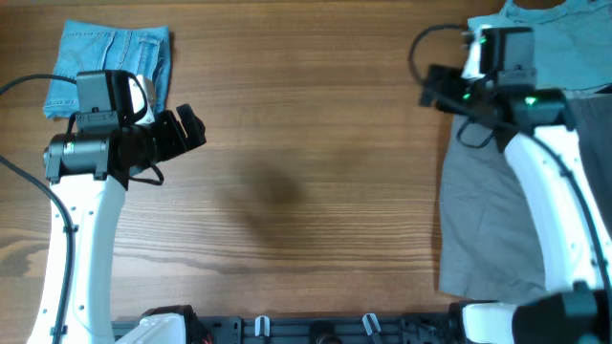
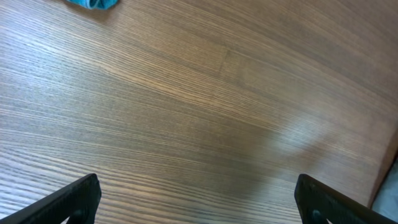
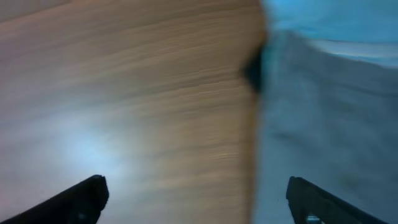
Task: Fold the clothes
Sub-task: 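Reach the right gripper to the grey shorts on the right pile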
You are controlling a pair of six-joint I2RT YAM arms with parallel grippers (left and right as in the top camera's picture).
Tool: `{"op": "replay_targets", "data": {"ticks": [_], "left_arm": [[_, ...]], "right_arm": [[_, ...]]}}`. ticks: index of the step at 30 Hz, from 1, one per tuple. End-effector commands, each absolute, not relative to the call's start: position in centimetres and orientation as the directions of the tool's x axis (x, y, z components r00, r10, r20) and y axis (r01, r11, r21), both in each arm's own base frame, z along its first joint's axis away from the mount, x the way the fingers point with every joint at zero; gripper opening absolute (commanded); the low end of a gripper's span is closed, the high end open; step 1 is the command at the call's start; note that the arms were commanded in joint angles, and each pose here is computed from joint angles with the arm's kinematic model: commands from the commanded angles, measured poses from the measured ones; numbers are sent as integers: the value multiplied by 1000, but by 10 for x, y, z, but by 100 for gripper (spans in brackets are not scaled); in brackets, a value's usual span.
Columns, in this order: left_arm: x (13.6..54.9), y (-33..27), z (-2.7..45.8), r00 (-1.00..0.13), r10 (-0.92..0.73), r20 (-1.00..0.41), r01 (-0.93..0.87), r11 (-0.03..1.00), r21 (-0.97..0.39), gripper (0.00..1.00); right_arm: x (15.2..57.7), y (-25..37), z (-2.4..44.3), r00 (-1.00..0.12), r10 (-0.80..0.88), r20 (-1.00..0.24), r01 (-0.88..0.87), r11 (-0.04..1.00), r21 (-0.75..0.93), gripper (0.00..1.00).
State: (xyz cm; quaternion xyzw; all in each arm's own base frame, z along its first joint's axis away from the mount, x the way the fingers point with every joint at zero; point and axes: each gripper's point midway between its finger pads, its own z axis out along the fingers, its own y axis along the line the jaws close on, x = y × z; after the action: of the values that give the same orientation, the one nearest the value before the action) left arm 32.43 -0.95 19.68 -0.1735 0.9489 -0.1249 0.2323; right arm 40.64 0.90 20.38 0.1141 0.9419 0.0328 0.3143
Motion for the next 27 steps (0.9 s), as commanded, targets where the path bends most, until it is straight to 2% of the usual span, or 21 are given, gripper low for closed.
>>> {"op": "replay_targets", "data": {"ticks": [1, 4, 8, 14, 17, 24, 27], "left_arm": [[325, -16, 204, -841, -362, -403, -234, 914, -331, 100], [325, -17, 204, -845, -347, -406, -219, 919, -329, 100], [325, -22, 204, -857, -303, -417, -177, 933, -315, 100], [323, -34, 204, -874, -230, -427, -106, 949, -296, 99], [323, -39, 204, -877, -218, -429, -91, 951, -296, 98], [323, -39, 204, -875, -217, -433, -89, 951, -297, 96], [324, -39, 204, -875, -217, -433, -89, 951, -297, 97]], "right_arm": [[419, -64, 163, -730, 424, -536, 465, 883, 64, 86], [428, -90, 130, -697, 532, -481, 553, 825, 111, 78], [457, -94, 105, -678, 570, -465, 525, 817, 237, 77], [482, -105, 78, -652, 567, -503, 529, 816, 233, 77], [495, -88, 65, -675, 556, -484, 469, 831, 300, 77], [498, -100, 41, -668, 545, -506, 512, 831, 218, 77], [498, -99, 33, -690, 525, -499, 496, 844, 202, 68]]}}
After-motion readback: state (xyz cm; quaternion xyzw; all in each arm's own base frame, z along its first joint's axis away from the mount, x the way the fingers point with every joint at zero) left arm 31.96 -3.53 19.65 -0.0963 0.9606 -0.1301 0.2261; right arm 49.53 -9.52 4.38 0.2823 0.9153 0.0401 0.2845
